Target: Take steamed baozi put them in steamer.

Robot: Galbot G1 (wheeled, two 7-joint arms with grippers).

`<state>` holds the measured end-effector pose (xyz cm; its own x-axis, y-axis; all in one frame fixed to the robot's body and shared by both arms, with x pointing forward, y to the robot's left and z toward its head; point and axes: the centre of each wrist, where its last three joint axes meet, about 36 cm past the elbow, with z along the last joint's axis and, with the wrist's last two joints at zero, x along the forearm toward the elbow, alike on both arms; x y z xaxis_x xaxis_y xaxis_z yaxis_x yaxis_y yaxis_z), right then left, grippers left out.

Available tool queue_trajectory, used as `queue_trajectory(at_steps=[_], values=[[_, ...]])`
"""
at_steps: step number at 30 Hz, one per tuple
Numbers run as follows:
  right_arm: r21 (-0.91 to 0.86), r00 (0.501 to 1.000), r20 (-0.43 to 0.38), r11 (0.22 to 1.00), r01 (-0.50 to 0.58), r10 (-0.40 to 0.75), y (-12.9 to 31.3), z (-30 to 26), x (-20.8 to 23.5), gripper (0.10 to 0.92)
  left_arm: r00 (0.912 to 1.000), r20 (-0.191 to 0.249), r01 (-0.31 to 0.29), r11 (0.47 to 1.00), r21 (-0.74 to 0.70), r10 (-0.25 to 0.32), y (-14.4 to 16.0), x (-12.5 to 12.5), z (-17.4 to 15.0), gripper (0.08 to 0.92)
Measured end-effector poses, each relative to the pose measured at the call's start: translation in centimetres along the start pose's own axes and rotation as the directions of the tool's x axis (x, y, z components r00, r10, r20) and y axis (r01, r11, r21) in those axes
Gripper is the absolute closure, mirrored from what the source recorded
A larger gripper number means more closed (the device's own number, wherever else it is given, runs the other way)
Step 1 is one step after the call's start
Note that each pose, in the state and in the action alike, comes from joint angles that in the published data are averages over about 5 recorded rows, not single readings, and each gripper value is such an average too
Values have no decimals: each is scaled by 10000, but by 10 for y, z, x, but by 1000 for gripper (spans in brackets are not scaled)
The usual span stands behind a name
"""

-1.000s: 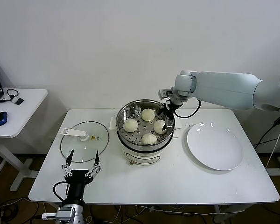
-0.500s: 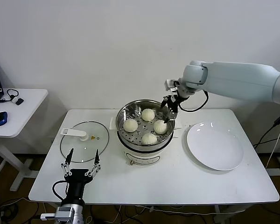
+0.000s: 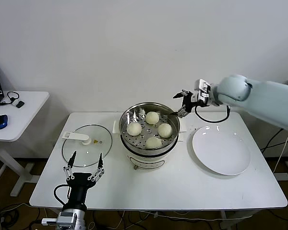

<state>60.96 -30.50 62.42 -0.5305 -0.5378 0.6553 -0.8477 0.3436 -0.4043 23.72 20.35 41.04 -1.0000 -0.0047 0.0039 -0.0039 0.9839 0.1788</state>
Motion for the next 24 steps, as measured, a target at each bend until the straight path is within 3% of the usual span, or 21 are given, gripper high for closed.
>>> queue_trajectory(at_steps=[6, 13, 20, 24], values=[[-1439, 9744, 1305, 9759, -1643, 1833, 43, 40, 24, 200, 10000, -40, -54, 9999, -94, 53, 1, 0, 2, 177], [-2274, 9071, 2723, 9375, -2634, 3209, 98, 48, 27, 200, 9999, -47, -124, 9997, -192, 123, -1, 1, 2, 177], [-3446, 7797, 4351, 8833, -3178, 4503, 149, 52, 16, 200, 9998, -95, -155, 9994, -299, 152, -2, 4, 3, 177], [-4626, 6895, 4514, 8093, -3619, 5663, 177, 76, 19, 200, 9998, -101, -170, 9993, -336, 166, -3, 6, 3, 177]])
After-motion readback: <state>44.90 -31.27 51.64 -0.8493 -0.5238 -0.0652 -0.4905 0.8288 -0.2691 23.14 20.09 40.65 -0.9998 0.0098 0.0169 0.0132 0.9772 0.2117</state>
